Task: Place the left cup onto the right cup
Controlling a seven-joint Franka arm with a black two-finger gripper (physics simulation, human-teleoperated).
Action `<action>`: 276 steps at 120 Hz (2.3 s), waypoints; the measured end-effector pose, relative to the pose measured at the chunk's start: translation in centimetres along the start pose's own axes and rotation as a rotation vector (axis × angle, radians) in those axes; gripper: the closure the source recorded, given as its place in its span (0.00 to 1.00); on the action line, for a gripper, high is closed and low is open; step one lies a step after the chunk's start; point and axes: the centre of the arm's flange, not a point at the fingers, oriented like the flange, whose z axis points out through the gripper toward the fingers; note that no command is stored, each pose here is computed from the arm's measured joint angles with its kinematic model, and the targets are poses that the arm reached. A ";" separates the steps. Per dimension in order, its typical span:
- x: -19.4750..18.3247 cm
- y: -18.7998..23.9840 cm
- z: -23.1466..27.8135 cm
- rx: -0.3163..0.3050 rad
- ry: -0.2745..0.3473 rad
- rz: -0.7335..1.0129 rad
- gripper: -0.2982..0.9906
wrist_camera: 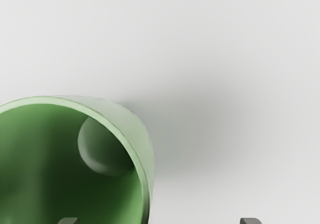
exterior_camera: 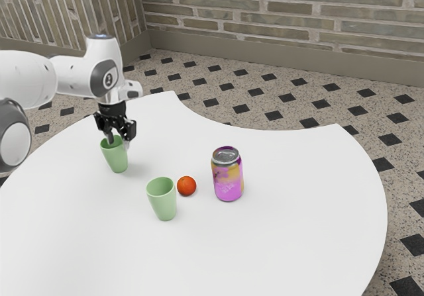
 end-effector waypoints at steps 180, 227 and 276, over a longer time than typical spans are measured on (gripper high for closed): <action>-0.6 -1.0 -1.7 -0.039 0.040 0.034 0.84; -3.9 7.3 -8.3 -0.029 0.067 0.145 0.84; -8.4 15.4 -12.9 -0.014 0.050 0.253 0.84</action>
